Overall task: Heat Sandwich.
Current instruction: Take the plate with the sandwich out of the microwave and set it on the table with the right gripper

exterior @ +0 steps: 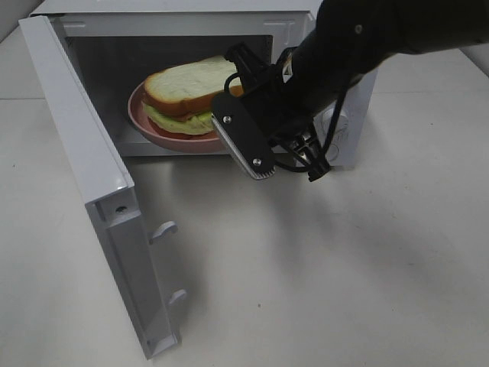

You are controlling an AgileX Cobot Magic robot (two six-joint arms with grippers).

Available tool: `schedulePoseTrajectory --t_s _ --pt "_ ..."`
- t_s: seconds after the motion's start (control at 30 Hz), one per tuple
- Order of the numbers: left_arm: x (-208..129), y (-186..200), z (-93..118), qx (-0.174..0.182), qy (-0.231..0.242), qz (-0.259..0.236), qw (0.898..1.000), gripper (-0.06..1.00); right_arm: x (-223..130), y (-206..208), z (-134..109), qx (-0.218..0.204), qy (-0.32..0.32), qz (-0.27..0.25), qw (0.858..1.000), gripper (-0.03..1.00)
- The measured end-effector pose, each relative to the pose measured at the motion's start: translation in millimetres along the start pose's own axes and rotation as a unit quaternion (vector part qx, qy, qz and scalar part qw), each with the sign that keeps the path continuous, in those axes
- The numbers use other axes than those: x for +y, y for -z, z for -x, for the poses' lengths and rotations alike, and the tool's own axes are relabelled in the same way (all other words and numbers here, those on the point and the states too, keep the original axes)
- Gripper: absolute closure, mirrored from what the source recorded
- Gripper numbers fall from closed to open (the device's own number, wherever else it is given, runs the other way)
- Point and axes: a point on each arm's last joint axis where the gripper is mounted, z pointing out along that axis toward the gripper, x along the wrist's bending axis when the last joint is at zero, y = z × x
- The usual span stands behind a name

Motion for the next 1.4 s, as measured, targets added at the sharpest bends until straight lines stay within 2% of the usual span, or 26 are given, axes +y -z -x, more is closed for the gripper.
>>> schedulePoseTrajectory --t_s 0.1,0.23,0.93,1.4 --pt "0 0 0 0.0 0.0 0.0 1.0 -0.03 1 11 -12 -0.02 0.001 0.0 1.0 0.85" --pt "0 0 0 0.0 0.0 0.0 1.0 -0.03 3 21 -26 -0.027 0.002 0.0 1.0 0.85" --pt "0 0 0 0.0 0.0 0.0 1.0 -0.03 7 72 -82 -0.035 -0.028 0.0 0.999 0.85" --pt "0 0 0 0.0 0.0 0.0 1.0 -0.03 9 106 -117 -0.051 -0.076 0.0 0.996 0.85"
